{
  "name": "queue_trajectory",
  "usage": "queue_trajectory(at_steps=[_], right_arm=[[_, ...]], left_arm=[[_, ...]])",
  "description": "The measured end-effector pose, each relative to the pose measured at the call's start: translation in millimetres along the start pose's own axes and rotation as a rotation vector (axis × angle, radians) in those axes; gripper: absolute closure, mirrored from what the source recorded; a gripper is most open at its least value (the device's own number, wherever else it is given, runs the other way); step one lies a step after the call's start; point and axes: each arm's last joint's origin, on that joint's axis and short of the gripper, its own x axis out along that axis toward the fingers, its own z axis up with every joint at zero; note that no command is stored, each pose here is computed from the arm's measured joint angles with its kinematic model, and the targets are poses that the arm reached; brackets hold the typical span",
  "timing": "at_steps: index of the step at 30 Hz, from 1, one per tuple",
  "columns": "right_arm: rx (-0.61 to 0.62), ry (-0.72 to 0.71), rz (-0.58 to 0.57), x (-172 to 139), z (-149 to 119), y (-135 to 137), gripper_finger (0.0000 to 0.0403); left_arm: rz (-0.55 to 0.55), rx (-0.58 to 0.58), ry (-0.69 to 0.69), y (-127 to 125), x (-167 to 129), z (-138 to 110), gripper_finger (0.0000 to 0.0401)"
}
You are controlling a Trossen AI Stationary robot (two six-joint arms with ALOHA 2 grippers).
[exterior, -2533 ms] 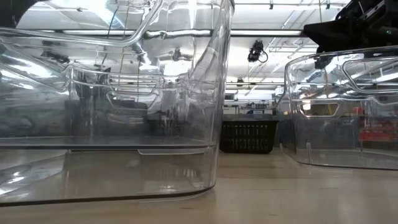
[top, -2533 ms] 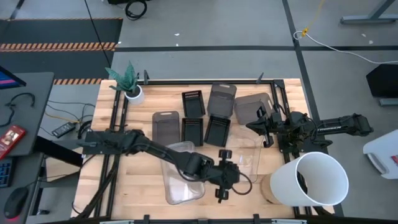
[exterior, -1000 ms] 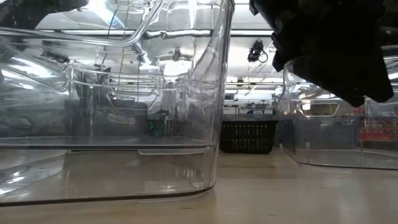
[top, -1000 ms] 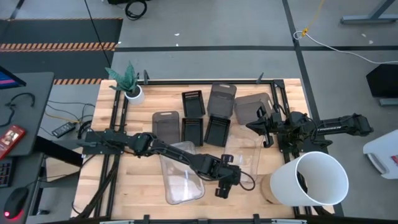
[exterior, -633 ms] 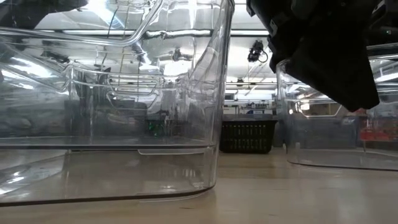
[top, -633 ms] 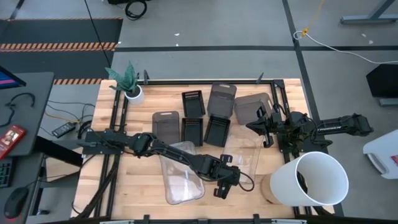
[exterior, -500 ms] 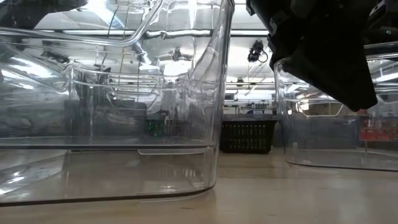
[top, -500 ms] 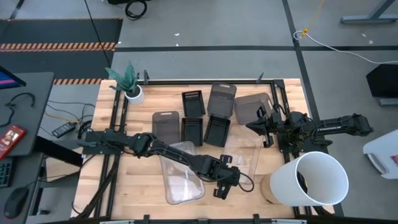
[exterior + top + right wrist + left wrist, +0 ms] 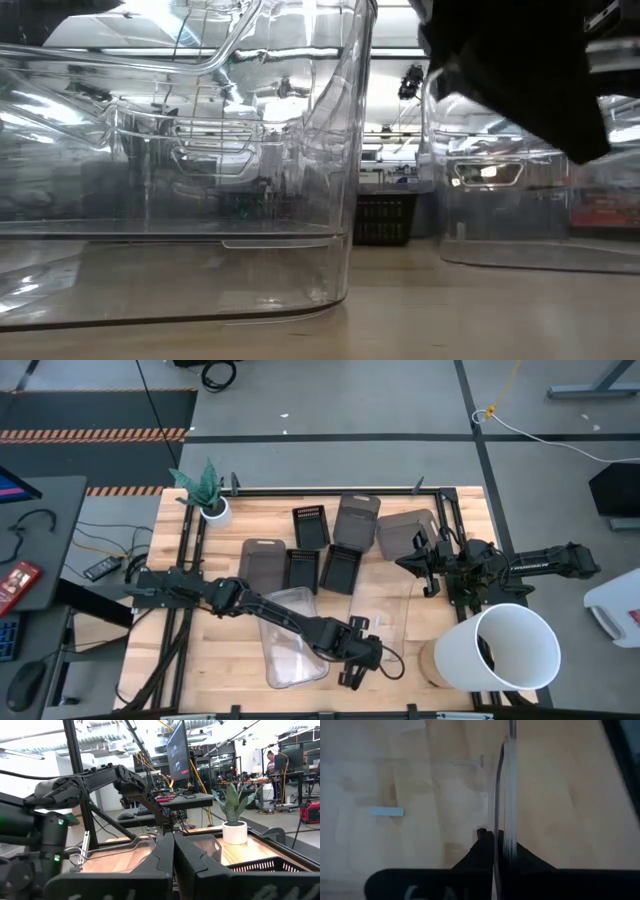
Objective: Stack baskets by color
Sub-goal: Stack the right transparent bin on top of the left transparent bin
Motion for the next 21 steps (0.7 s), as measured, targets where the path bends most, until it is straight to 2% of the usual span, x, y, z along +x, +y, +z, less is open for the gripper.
queue_trajectory(at_steps=[15, 21], right_arm=[[0.0, 0.0, 0.0, 0.0, 0.0, 0.0, 0.0393], [0.0, -0.001, 0.0, 0.0, 0.1, 0.0, 0.0393]], left_arm=[[0.113, 0.047, -0.106, -31.2, -53.8, 12.2, 0.0394], [0.096, 0.007, -0.162, -40.2, -84.9, 18.1, 0.0394]])
